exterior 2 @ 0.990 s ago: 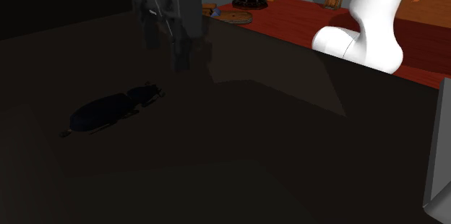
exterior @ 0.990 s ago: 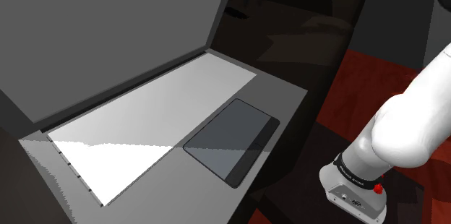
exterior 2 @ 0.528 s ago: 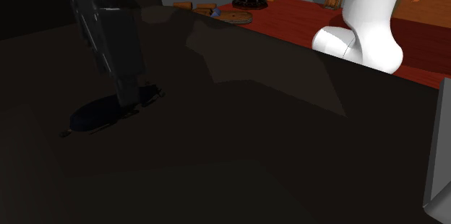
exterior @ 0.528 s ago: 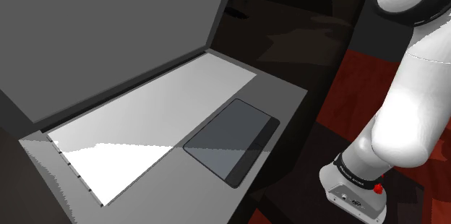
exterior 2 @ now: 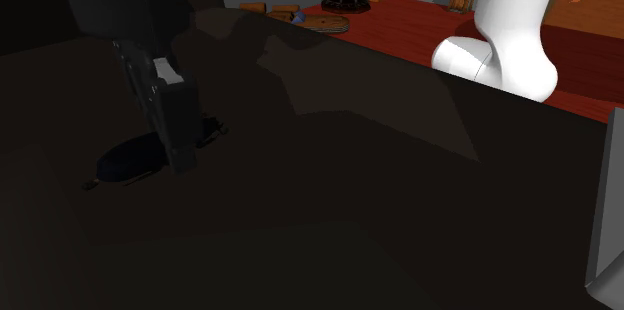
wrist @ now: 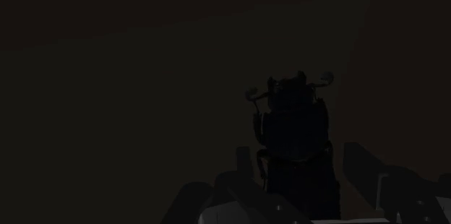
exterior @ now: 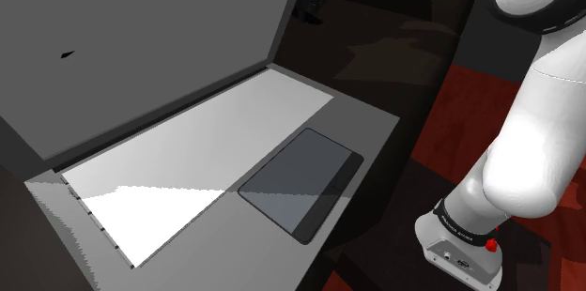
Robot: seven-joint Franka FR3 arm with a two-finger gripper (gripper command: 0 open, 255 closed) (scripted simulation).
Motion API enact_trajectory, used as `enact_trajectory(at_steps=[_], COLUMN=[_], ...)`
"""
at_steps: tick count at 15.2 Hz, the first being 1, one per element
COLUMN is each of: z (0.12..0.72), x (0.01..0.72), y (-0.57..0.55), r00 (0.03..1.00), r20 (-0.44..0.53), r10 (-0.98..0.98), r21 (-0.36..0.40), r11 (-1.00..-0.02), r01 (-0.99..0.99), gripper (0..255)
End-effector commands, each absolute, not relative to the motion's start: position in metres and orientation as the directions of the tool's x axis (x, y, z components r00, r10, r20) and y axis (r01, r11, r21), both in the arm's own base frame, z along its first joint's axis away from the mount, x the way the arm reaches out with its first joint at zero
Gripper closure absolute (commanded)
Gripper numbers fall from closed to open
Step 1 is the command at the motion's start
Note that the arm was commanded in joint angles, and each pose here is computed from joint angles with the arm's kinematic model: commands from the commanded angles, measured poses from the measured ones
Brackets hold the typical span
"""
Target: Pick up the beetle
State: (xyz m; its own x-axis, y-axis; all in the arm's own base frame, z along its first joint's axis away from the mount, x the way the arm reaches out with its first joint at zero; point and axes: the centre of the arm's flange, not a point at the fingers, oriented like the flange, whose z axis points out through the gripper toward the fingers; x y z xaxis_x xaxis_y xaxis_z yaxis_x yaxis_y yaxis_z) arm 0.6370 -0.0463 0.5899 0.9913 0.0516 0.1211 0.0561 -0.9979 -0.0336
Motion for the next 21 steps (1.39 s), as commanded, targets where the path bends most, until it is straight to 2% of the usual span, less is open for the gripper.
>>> enact_trajectory(at_steps=[1, 9, 21], z=[0.588, 0.588, 0.652], x=[0.637, 0.637, 0.637], y=[-0.046, -0.046, -0.046], r00=[0.991, 0.991, 0.991], r20=[0.12, 0.12, 0.12], r10=[0.052, 0.052, 0.052], r21=[-0.035, -0.035, -0.035], r11=[-0.998, -0.998, -0.998], r01=[0.057, 0.057, 0.057], gripper=[255, 255, 255])
